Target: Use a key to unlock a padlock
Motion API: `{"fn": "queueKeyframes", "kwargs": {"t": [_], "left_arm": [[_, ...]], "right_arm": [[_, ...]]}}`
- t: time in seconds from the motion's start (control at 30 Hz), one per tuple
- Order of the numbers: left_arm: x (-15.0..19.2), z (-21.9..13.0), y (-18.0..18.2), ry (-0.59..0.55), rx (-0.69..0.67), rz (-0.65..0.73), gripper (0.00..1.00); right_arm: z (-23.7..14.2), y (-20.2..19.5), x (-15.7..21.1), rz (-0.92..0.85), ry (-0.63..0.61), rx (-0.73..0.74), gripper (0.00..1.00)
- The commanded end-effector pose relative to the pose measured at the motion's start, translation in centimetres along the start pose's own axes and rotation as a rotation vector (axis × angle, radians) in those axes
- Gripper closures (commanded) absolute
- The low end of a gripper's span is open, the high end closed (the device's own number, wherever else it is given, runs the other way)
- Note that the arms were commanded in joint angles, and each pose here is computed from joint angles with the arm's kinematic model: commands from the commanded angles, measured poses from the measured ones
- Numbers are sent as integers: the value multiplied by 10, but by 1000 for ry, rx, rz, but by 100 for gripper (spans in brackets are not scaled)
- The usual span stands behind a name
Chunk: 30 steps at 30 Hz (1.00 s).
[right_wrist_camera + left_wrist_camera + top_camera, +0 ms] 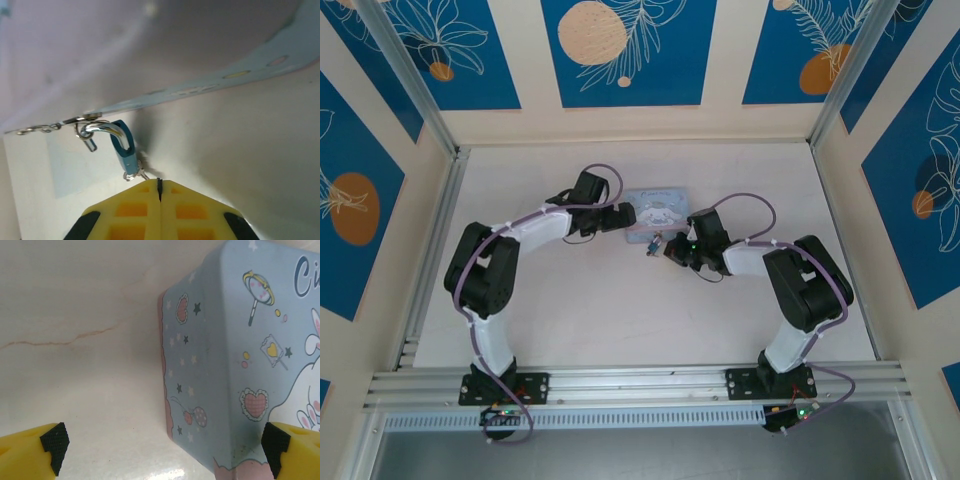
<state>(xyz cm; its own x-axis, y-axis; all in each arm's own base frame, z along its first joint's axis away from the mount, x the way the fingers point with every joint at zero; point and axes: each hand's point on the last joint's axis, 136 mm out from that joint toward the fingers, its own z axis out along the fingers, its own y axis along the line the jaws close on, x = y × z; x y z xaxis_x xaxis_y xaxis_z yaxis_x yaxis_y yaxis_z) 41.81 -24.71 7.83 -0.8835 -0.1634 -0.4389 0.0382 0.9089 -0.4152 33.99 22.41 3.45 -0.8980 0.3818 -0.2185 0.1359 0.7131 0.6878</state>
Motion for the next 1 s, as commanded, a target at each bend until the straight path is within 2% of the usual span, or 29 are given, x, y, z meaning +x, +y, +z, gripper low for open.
{"fn": "queueKeyframes", "kwargs": {"t": [0.0, 0.1, 0.4, 0.53, 0.8, 0.97], "left_arm": [[-2, 1, -4, -17, 7, 13, 0], [-4, -1, -7, -20, 14, 17, 0], [-1, 3, -9, -11, 32, -2, 0], [1, 4, -8, -7, 37, -11, 0], [-5, -3, -15, -23, 65, -4, 0], [-8, -5, -21, -23, 85, 2, 0]], "right_arm": [[2, 8, 6, 11, 12, -36, 81], [6, 10, 9, -4, 15, -44, 73], [25, 15, 17, -8, 12, -56, 72], [30, 16, 21, 2, -6, -55, 66], [13, 17, 25, 17, -85, -52, 58], [6, 20, 15, 8, -105, -48, 55]]}}
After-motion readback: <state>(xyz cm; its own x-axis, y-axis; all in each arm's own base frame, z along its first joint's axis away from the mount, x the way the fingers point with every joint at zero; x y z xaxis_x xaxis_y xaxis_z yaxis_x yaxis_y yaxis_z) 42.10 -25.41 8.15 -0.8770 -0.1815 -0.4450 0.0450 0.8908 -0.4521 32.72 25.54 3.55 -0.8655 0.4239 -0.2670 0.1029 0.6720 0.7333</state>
